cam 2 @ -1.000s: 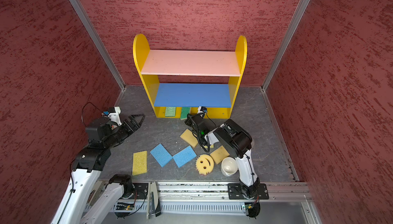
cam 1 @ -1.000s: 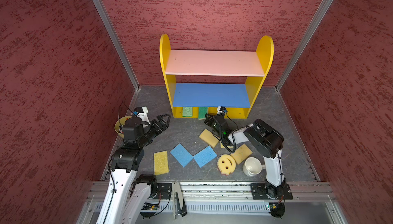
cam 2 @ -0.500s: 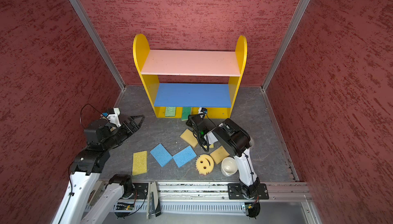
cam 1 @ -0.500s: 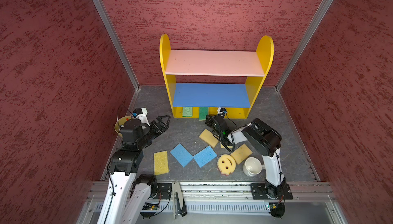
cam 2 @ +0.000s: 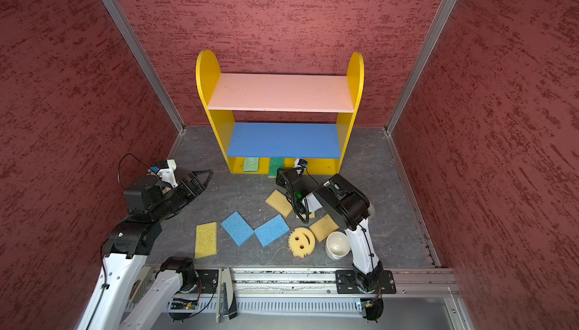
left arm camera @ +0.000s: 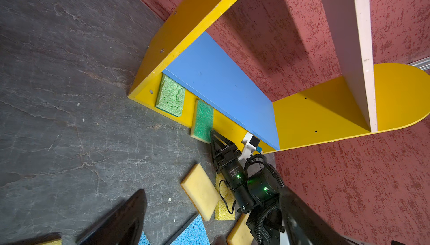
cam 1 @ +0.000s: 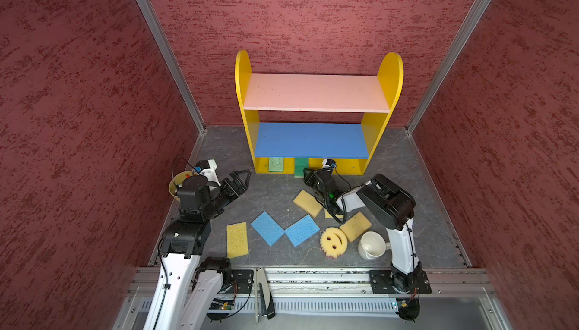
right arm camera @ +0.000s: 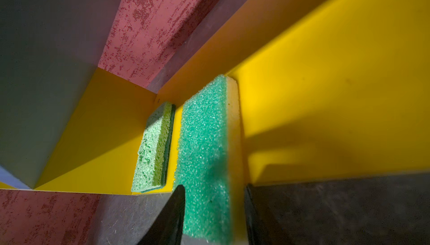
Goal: Place and organize the cleaning sponges onto the shelf
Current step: 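Lower the sponge upright beside the green sponge under the blue board with the right gripper, then open the right gripper and release the green-backed sponge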
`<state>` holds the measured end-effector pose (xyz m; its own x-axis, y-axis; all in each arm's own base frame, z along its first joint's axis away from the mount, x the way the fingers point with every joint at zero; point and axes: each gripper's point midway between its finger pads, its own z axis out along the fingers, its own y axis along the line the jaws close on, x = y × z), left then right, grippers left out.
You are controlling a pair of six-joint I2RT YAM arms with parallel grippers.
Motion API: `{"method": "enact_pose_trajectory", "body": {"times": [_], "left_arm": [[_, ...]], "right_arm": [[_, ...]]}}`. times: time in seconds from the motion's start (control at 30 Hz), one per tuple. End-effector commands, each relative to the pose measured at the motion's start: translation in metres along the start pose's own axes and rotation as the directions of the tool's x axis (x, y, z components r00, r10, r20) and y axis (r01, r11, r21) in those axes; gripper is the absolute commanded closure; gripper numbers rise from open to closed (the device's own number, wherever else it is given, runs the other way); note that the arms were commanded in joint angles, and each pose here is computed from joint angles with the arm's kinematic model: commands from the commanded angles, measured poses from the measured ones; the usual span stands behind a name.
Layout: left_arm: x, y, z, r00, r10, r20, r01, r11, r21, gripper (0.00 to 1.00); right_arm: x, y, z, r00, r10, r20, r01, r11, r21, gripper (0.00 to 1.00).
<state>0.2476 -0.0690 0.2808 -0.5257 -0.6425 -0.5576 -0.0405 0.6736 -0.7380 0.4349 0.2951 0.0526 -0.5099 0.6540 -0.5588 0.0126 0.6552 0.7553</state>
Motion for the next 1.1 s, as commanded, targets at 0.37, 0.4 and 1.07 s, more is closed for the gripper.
{"method": "enact_pose_trajectory", "body": {"times": [0.37,0.4,1.07], "left_arm": [[0.0,-0.003,-0.004,0.999,-0.037,0.012,0.037,0.999,0.025,0.11],[0.0,-0.003,-0.005,0.999,-0.032,0.015,0.032,0.999,0.025,0.1],[-0.002,0.005,-0.001,1.0,-0.014,0.013,0.014,1.0,-0.007,0.1]], "right_arm": [[-0.005,0.019,-0.034,0.994,-0.096,-0.053,0.094,0.995,-0.033,0.53],[-0.005,0.021,-0.036,0.993,-0.105,-0.057,0.104,0.994,-0.032,0.57],[0.037,0.019,-0.014,0.977,-0.05,-0.208,0.055,0.998,0.018,1.0]]}}
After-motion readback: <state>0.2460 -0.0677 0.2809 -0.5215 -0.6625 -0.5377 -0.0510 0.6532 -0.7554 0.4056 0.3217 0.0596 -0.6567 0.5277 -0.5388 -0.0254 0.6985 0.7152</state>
